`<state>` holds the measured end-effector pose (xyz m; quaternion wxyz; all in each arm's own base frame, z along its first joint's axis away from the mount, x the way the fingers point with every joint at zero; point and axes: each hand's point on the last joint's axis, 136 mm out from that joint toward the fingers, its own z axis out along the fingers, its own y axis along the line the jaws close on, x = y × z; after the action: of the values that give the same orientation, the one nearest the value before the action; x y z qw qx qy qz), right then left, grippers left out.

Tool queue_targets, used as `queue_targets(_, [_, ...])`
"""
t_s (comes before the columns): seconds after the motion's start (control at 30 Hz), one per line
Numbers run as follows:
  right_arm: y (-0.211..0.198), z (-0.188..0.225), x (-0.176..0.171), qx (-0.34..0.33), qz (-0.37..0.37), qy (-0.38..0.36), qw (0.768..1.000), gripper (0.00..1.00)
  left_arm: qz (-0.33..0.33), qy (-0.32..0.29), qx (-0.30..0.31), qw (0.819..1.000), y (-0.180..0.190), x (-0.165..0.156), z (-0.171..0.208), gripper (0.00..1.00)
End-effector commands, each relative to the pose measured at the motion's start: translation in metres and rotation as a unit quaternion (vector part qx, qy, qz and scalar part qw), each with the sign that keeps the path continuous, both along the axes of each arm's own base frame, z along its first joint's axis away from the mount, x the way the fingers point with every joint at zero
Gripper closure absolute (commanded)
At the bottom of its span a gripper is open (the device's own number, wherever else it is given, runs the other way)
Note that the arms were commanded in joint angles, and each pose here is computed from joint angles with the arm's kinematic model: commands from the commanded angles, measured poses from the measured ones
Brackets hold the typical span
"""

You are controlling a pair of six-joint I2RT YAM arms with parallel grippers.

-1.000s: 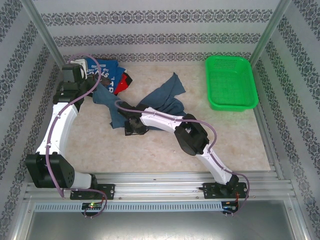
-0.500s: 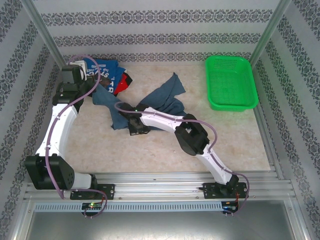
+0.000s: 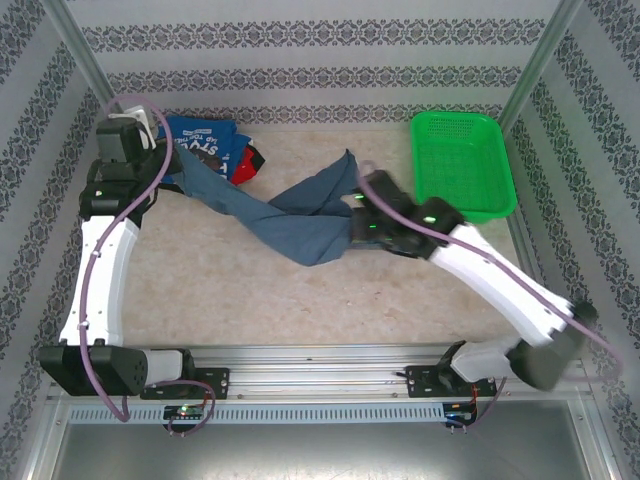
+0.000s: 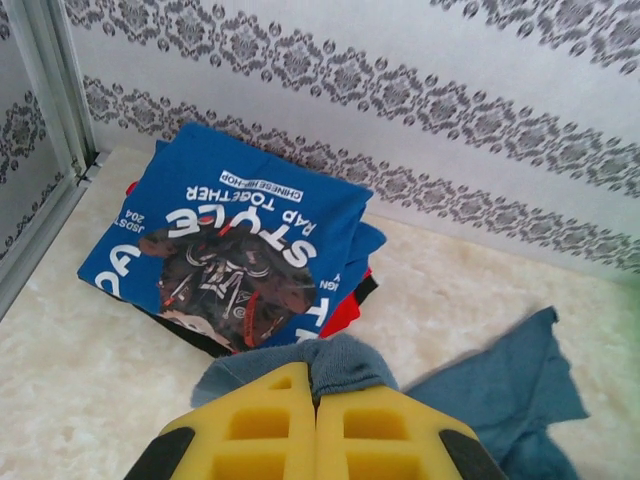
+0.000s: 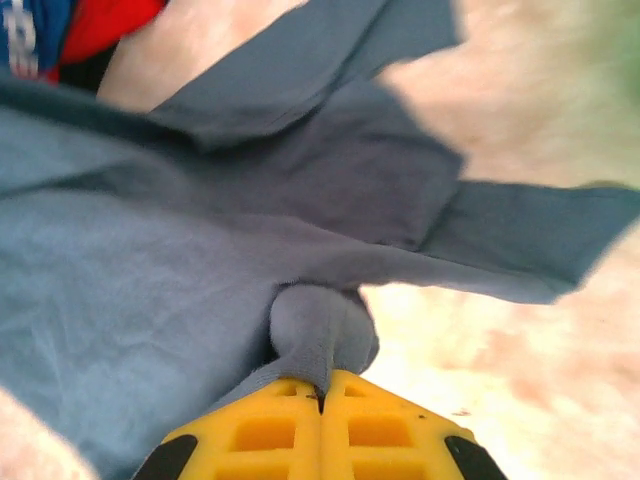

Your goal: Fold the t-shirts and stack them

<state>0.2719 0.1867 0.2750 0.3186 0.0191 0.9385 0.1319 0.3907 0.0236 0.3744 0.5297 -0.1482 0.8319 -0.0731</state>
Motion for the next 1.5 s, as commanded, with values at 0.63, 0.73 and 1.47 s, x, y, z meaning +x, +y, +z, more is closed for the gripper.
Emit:
queue_targets(0.63, [-0.135,0.277,-0.044,0.158,-0.057,-0.288,0.943,1.0,-0.003,-0.277,-0.02,0.961,-0.008,-0.092,0.224,1.0])
queue_targets(0.73, [-0.13,0.31,-0.051,0.178,-0.041,-0.327,0.927,1.0,-0.022,-0.309,-0.015,0.951,-0.015,-0.099,0.253,1.0])
queue_targets(1.47, [-0.163,0.329,0.049,0.199,-0.059,-0.357,0.911,1.0,-0.074,-0.38,0.022,0.922,-0.025,-0.025,0.312,1.0])
